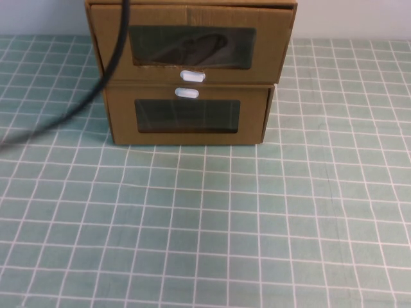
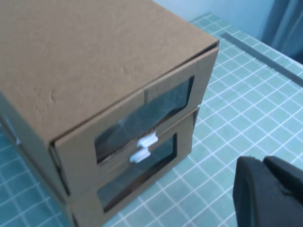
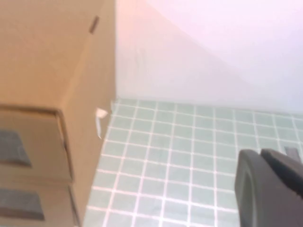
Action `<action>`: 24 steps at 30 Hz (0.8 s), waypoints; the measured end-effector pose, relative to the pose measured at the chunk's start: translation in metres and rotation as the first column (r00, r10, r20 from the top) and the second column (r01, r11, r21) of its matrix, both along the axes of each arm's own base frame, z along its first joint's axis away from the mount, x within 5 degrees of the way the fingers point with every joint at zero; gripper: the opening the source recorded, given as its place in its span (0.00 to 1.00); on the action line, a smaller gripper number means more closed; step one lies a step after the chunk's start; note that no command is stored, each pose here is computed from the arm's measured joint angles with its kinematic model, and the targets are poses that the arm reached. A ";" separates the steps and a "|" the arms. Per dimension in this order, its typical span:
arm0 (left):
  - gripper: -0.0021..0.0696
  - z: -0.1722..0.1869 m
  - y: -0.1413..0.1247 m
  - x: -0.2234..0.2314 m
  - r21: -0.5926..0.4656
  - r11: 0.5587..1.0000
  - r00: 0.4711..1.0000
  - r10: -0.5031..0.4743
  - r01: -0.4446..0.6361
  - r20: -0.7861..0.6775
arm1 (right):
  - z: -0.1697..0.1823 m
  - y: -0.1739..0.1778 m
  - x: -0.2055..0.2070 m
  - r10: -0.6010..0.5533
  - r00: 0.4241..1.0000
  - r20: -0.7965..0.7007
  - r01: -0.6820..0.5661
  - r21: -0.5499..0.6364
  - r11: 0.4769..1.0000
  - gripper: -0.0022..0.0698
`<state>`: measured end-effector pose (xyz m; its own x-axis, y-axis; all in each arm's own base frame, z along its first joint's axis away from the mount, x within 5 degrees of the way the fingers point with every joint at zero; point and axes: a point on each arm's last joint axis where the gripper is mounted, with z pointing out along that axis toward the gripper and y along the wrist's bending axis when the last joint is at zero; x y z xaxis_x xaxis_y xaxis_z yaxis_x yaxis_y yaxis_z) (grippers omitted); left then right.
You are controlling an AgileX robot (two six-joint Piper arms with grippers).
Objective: Close the shoe box
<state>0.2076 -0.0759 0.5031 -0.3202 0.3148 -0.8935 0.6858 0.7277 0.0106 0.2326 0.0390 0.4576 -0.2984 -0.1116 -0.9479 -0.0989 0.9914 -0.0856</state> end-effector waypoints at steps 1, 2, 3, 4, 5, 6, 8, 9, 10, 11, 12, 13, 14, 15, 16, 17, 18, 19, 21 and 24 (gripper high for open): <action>0.02 -0.005 0.003 -0.010 0.001 1.000 1.000 0.015 -0.015 0.013 | -0.008 -0.003 -0.008 -0.001 1.000 0.009 0.001 -0.002 1.000 0.01; 0.02 -0.012 0.005 -0.017 0.006 1.000 1.000 0.028 -0.028 0.014 | -0.015 -0.005 -0.015 0.000 1.000 0.019 0.000 -0.007 1.000 0.01; 0.02 -0.018 0.008 -0.028 0.005 0.999 0.998 0.047 -0.047 0.032 | -0.024 -0.008 -0.024 0.003 1.000 0.031 -0.002 -0.013 1.000 0.01; 0.02 -0.024 0.011 -0.039 0.003 0.998 0.996 0.067 -0.067 0.051 | -0.033 -0.010 -0.032 0.005 0.999 0.044 -0.004 -0.022 1.000 0.01; 0.02 -0.028 0.014 -0.051 -0.001 0.996 0.993 0.085 -0.086 0.079 | -0.043 -0.012 -0.040 0.010 0.999 0.051 -0.008 -0.025 1.000 0.01; 0.02 -0.035 0.017 -0.062 -0.007 0.994 0.989 0.109 -0.108 0.102 | -0.052 -0.013 -0.048 0.013 0.998 0.064 -0.012 -0.022 1.000 0.01; 0.02 -0.050 0.022 -0.077 -0.021 0.988 0.977 0.154 -0.153 0.149 | -0.068 -0.016 -0.062 0.017 0.996 0.087 -0.017 -0.001 1.000 0.01; 0.02 -0.060 0.025 -0.085 -0.032 0.985 0.971 0.175 -0.172 0.166 | -0.077 -0.017 -0.070 0.019 0.995 0.094 -0.020 0.011 1.000 0.01; 0.02 -0.070 0.027 -0.092 -0.040 0.981 0.965 0.193 -0.189 0.179 | -0.086 -0.018 -0.078 0.021 0.995 0.097 -0.023 0.023 0.999 0.01; 0.02 -0.079 0.029 -0.097 -0.043 0.978 0.960 0.207 -0.203 0.190 | -0.094 -0.018 -0.084 0.022 0.995 0.097 -0.025 0.028 0.999 0.01; 0.02 -0.090 0.031 -0.103 -0.046 0.975 0.955 0.222 -0.217 0.197 | -0.104 -0.020 -0.091 0.023 0.995 0.092 -0.026 0.033 0.999 0.01; 0.02 -0.101 0.033 -0.107 -0.044 0.972 0.952 0.233 -0.229 0.199 | -0.114 -0.021 -0.097 0.024 0.996 0.087 -0.027 0.035 0.999 0.01; 0.02 -0.113 0.034 -0.110 -0.038 0.971 0.952 0.240 -0.237 0.188 | -0.125 -0.022 -0.103 0.025 0.997 0.079 -0.028 0.033 0.999 0.01; 0.02 -0.123 0.035 -0.113 -0.037 0.969 0.951 0.247 -0.245 0.183 | -0.136 -0.023 -0.109 0.026 0.997 0.070 -0.028 0.026 0.999 0.01; 0.02 -0.134 0.036 -0.115 -0.036 0.967 0.951 0.254 -0.252 0.177 | -0.146 -0.024 -0.114 0.026 0.998 0.058 -0.027 0.019 0.999 0.01; 0.02 -0.141 0.036 -0.118 -0.037 0.966 0.950 0.259 -0.257 0.174 | -0.154 -0.025 -0.118 0.027 0.998 0.050 -0.028 0.015 1.000 0.01; 0.02 -0.150 0.037 -0.118 -0.034 0.964 0.950 0.265 -0.263 0.164 | -0.163 -0.026 -0.122 0.028 0.999 0.044 -0.028 0.009 1.000 0.01; 0.02 -0.159 0.037 -0.117 -0.029 0.963 0.952 0.270 -0.268 0.148 | -0.171 -0.027 -0.126 0.028 0.999 0.038 -0.028 0.005 1.000 0.01; 0.02 -0.172 0.038 -0.115 -0.022 0.960 0.952 0.280 -0.280 0.127 | -0.180 -0.027 -0.132 0.031 0.999 0.042 -0.031 0.004 1.000 0.01; 0.02 -0.186 0.038 -0.113 -0.013 0.957 0.951 0.291 -0.291 0.103 | -0.187 -0.028 -0.137 0.031 0.998 0.049 -0.031 0.007 0.999 0.01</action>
